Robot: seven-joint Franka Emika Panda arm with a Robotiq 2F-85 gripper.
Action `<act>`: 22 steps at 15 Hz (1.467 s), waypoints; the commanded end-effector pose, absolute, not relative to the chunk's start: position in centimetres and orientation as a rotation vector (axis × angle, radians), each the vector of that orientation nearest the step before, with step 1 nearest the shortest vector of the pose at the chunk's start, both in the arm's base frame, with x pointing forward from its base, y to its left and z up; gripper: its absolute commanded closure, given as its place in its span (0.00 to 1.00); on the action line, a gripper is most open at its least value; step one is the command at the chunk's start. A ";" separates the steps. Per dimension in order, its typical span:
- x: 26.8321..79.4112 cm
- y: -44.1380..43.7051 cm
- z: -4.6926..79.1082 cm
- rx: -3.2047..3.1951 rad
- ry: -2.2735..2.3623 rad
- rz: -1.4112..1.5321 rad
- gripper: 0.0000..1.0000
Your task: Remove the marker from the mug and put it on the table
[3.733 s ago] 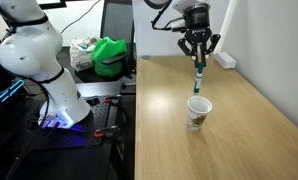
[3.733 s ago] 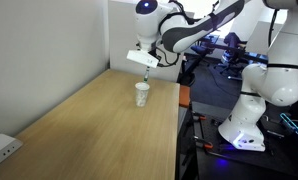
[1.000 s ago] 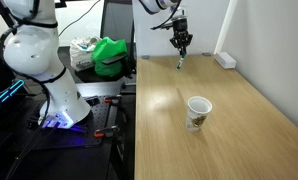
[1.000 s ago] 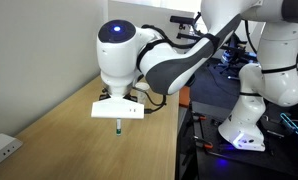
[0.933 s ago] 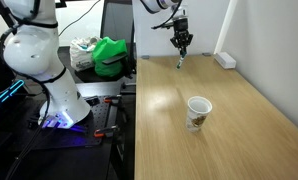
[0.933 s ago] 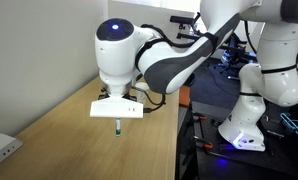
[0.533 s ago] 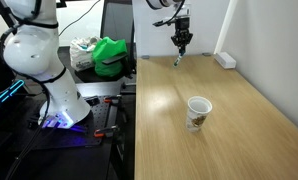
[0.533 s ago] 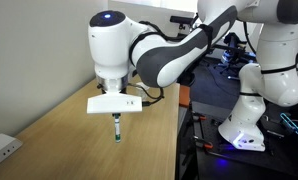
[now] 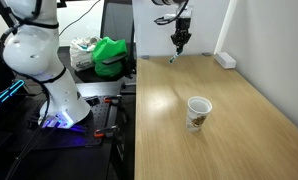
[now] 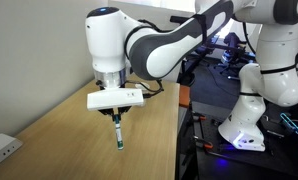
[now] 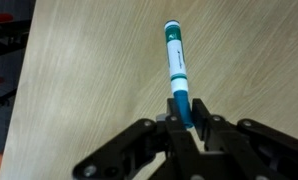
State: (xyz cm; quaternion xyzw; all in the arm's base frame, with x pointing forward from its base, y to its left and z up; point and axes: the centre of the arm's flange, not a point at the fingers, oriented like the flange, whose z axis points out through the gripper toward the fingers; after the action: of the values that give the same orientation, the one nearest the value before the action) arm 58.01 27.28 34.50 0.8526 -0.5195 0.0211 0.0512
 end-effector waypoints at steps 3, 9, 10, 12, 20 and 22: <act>59.2 26.6 35.0 2.577 -1.457 -0.052 0.95; 59.3 25.6 34.3 2.581 -1.186 -0.156 0.95; 59.4 25.5 34.0 2.600 -1.122 -0.166 0.95; 59.8 25.1 33.3 2.632 -1.019 -0.182 0.95; 62.0 23.9 30.5 2.734 -0.784 -0.285 0.95; 62.5 23.8 29.9 2.751 -0.758 -0.307 0.95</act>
State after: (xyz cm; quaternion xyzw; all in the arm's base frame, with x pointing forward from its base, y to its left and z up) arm 60.88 23.80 29.98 0.9454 -0.2797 -0.0883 0.1420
